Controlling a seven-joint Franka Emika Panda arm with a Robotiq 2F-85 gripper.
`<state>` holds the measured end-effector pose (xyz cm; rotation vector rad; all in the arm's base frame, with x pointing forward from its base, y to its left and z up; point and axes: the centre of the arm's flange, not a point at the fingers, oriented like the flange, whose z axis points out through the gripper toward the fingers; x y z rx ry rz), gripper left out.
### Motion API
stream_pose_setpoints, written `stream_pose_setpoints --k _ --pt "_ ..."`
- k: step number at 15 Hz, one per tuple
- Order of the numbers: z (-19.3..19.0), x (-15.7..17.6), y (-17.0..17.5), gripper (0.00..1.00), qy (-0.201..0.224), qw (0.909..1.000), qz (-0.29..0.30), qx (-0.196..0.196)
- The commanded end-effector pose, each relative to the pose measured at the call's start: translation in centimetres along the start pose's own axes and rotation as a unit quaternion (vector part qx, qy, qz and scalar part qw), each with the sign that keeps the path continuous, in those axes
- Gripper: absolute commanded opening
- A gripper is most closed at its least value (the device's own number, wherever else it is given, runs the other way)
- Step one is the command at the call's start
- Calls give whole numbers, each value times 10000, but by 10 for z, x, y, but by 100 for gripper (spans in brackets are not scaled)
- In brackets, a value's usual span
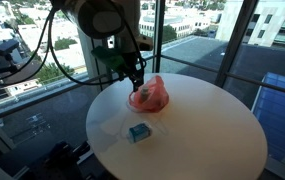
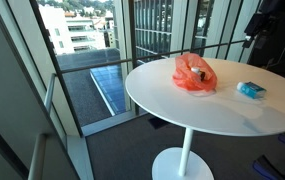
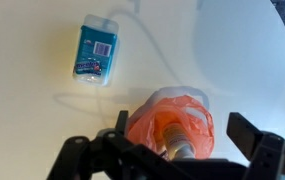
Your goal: Put the white bottle in the plastic bag, remove the blue container from the plastic bag and put it on the table
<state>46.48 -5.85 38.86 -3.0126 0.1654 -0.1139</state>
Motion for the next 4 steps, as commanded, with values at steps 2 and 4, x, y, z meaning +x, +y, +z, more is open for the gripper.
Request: stream_pose_setpoints --k 2,4 --pt "-44 4 -2 100 21 9999 141 -68" --pt "-32 3 -3 100 61 10000 71 2"
